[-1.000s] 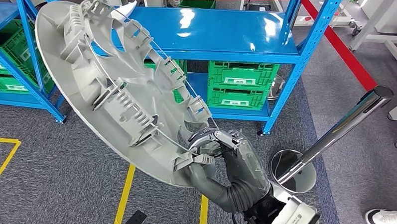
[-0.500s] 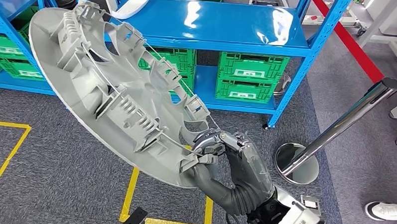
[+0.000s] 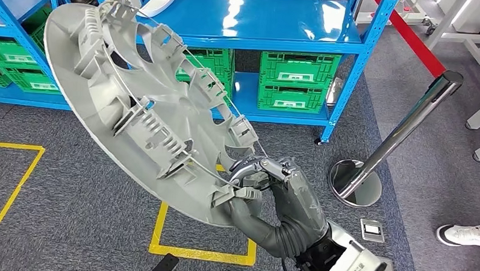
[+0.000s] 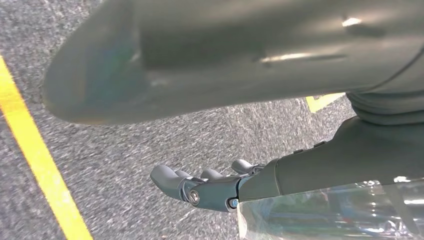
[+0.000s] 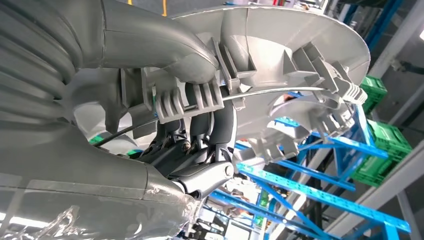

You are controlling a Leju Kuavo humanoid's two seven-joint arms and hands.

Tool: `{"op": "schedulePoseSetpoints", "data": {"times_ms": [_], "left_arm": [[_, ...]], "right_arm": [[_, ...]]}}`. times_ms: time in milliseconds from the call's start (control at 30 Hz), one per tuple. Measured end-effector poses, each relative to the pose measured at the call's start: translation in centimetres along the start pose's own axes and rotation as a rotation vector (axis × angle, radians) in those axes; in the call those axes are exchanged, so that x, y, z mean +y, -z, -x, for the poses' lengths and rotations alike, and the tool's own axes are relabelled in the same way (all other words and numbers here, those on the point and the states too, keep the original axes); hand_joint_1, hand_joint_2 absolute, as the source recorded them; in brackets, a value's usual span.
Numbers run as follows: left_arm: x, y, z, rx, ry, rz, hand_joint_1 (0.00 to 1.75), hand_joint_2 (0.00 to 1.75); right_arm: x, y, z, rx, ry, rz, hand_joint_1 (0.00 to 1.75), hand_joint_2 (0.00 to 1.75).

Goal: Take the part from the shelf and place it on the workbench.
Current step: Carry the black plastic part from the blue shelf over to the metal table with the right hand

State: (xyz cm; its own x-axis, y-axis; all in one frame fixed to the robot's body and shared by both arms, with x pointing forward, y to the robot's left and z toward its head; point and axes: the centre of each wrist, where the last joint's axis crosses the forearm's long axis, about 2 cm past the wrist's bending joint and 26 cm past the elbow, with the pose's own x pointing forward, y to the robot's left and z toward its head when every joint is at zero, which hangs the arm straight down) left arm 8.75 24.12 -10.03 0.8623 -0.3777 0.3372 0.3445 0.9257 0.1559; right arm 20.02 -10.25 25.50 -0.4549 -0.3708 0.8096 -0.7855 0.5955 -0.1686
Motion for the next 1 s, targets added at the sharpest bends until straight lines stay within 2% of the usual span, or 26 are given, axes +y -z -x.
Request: {"op": "schedulePoseSetpoints", "data": {"times_ms": [500,1000], "left_arm": [[-0.2,0.0,-0.1,-0.007,-0.003,-0.003,0.00,1.75],[-0.9,-0.3,0.9,-0.016,0.011,-0.029,0.00,1.75]], "right_arm": [[0.0,-0.1,0.0,0.002,-0.009,-0.003,1.75,1.75],[0.3,-0.4,-0.5,0.016,-0.019,-0.002,1.75,1.75]]}}
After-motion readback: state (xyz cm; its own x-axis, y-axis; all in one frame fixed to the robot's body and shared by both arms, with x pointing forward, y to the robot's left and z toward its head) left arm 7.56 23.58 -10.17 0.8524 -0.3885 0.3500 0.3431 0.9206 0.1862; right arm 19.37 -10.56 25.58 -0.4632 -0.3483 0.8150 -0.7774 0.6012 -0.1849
